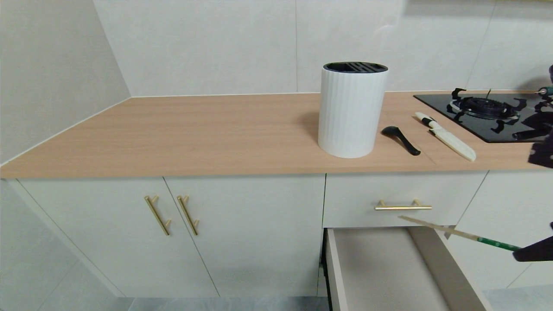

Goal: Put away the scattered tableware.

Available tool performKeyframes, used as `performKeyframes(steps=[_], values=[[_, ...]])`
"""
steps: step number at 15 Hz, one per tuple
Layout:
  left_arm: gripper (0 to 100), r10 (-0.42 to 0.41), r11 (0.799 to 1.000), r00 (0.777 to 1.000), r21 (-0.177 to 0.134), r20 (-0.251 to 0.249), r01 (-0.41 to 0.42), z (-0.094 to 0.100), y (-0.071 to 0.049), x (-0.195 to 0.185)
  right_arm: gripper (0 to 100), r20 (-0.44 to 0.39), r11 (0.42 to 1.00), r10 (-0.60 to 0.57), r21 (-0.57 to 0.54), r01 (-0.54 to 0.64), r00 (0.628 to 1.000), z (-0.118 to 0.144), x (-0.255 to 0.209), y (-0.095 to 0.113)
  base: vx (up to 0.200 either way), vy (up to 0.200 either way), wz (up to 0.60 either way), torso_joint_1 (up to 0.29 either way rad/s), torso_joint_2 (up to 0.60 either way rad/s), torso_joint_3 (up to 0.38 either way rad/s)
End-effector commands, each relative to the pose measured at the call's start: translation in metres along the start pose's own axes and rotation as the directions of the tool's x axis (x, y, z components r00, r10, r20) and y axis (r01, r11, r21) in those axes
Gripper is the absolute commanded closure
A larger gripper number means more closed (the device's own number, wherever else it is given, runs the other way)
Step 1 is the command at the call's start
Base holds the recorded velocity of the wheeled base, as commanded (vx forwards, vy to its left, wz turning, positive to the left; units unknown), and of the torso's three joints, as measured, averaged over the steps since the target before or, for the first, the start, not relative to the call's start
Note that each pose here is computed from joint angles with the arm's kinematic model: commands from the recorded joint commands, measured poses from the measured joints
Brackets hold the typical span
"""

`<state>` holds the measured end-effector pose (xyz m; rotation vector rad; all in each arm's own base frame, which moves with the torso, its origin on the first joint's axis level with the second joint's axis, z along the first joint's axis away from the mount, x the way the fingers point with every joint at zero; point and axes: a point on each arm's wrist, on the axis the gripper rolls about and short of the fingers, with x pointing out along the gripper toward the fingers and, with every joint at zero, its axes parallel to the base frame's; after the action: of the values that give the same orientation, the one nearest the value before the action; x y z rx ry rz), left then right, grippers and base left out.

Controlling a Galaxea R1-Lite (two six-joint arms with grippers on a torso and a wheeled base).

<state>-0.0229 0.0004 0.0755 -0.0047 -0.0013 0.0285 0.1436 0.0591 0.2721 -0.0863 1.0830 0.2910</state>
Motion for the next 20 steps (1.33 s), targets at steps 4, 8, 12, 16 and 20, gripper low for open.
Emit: performKeyframes(steps=[4, 8, 12, 16, 20], values=[[0, 0.001, 1.000, 1.000, -0.001, -0.001, -0.001, 0.000, 0.000, 0.000, 100, -0.280, 1.000, -0.021, 0.008, 0.024, 0.960, 0.031, 0.081, 0.016, 0.000, 0.000, 0.00, 0.000, 0.00, 0.000], [0, 0.001, 1.000, 1.000, -0.001, -0.001, -0.001, 0.000, 0.000, 0.000, 100, -0.255, 0.999, -0.016, 0.028, 0.024, 0.967, 0.039, 0.115, 0.019, 0.000, 0.000, 0.00, 0.000, 0.00, 0.000], [0, 0.001, 1.000, 1.000, 0.000, -0.001, -0.001, 0.000, 0.000, 0.000, 100, -0.276, 0.999, -0.020, 0.036, 0.031, 0.961, 0.043, 0.128, 0.019, 0.000, 0.000, 0.00, 0.000, 0.00, 0.000], [0, 0.001, 1.000, 1.000, 0.000, -0.001, -0.001, 0.000, 0.000, 0.000, 100, -0.254, 0.998, -0.014, 0.059, 0.030, 0.967, 0.046, 0.135, 0.021, 0.000, 0.000, 0.00, -0.065, 0.19, 0.117], [0, 0.001, 1.000, 1.000, 0.000, -0.001, -0.001, 0.000, 0.000, 0.000, 100, -0.240, 0.998, -0.011, 0.062, 0.027, 0.971, 0.048, 0.135, 0.021, 0.000, 0.000, 0.00, -0.141, 0.44, 0.286]])
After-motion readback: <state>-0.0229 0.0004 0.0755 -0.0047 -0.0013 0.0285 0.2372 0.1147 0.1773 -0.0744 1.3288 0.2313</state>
